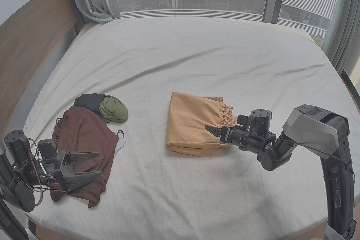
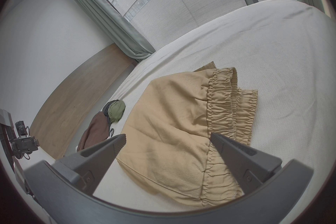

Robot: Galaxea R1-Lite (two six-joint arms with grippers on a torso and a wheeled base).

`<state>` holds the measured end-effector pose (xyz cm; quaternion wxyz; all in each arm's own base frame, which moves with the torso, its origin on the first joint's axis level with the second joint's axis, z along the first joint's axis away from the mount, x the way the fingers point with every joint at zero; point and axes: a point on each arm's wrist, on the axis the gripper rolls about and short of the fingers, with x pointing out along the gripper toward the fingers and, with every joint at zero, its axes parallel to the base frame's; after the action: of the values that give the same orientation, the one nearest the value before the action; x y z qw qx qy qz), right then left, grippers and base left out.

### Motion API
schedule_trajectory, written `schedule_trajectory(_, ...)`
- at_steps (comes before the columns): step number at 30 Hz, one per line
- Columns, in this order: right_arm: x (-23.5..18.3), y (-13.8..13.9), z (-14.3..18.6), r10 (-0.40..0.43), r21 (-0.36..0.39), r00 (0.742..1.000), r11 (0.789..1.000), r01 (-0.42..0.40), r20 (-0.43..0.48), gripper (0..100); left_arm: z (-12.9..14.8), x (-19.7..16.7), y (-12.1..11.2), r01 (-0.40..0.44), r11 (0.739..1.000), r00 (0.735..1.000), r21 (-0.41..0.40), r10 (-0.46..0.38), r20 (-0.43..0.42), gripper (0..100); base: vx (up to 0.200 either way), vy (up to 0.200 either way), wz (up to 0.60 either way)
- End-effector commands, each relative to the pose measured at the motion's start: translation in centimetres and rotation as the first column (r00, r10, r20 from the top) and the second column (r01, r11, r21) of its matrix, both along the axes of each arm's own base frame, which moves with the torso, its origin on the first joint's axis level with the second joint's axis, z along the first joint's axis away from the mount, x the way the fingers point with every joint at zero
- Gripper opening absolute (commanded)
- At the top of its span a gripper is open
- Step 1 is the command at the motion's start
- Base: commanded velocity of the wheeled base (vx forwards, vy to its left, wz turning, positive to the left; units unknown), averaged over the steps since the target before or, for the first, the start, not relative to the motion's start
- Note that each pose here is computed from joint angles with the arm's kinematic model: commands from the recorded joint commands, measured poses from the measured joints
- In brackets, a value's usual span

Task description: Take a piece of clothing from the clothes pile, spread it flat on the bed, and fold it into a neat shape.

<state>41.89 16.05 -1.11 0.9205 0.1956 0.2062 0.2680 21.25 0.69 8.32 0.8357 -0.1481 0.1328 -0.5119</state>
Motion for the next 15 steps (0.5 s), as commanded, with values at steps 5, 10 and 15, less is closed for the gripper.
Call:
schedule_trajectory(5,-0.7,0.0,3.6,-0.015,0.024,0.998,1.0,0.014,0.061,100,-0.5,0.1,-0.1,0.004,1.0,1.0,-0.004,-0.005,-0.024,100,0.0,0.0,0.0)
schedule_trajectory(10,-4.4,0.0,10.6,0.011,0.061,0.988,0.998,-0.021,0.154,100,0.7,-0.3,-1.1,0.046,0.999,0.999,-0.015,-0.046,-0.005,100,0.0,0.0,0.0)
schedule_trajectory(15,-10.1,-1.5,14.9,0.031,0.064,0.981,0.997,-0.044,0.191,100,3.7,-2.1,-2.6,0.111,0.992,0.994,-0.058,-0.11,0.016,100,0.0,0.0,0.0)
